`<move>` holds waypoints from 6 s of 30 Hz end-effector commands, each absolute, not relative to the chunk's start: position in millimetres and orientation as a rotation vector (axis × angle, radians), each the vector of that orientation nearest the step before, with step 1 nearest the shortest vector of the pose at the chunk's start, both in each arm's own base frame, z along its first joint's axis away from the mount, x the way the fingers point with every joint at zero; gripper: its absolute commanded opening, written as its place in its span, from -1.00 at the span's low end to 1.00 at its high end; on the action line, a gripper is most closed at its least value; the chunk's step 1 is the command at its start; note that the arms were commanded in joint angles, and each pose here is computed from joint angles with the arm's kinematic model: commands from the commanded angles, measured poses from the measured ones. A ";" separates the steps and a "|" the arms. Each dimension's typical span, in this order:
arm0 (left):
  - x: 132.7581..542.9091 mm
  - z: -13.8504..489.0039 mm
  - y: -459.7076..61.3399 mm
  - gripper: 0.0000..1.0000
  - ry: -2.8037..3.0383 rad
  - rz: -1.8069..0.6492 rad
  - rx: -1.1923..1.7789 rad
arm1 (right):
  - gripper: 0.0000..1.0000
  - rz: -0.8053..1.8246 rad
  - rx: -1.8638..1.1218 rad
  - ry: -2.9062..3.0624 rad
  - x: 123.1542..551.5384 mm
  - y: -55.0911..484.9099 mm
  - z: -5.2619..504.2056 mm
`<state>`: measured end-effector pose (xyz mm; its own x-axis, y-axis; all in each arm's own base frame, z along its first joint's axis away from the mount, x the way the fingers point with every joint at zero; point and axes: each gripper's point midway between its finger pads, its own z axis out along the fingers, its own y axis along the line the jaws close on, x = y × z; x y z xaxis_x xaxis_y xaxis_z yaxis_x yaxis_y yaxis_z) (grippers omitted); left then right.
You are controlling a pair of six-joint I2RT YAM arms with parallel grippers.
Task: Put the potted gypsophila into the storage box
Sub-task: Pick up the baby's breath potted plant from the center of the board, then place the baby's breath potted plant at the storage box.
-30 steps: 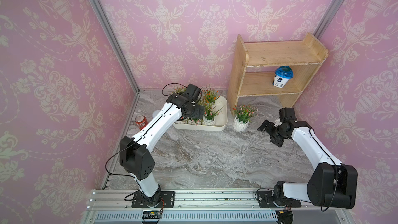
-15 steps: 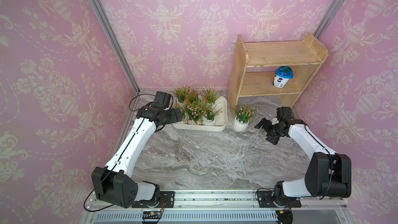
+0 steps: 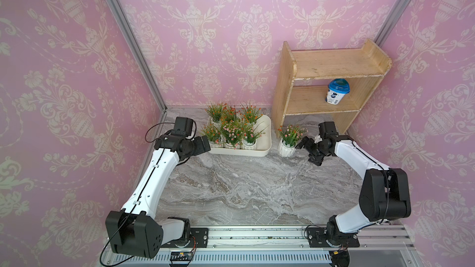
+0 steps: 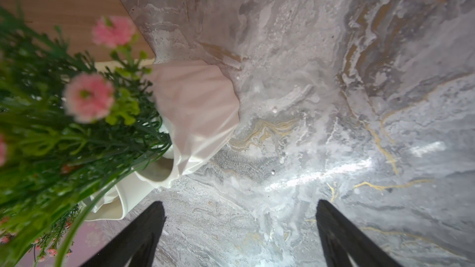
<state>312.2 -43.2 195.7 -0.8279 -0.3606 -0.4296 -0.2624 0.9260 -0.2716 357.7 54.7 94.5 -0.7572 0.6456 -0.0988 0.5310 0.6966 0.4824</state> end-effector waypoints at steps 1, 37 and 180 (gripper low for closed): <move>309.4 194.1 -43.1 0.98 2.601 -0.309 -0.462 | 0.84 0.624 0.950 2.622 369.4 55.7 98.9; 330.5 180.7 -36.7 0.98 2.612 -0.360 -0.503 | -0.08 0.405 0.868 2.709 402.0 59.3 74.4; 315.9 197.8 -18.8 0.98 2.553 -0.388 -0.541 | -0.85 0.032 -0.347 2.358 504.4 224.7 269.2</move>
<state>322.3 -21.4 194.8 -0.7921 -0.4554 -0.4064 -0.3098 0.8737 -0.3750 486.8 219.0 241.3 -0.7707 -0.2233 -0.5967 -0.2364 0.9699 -0.0577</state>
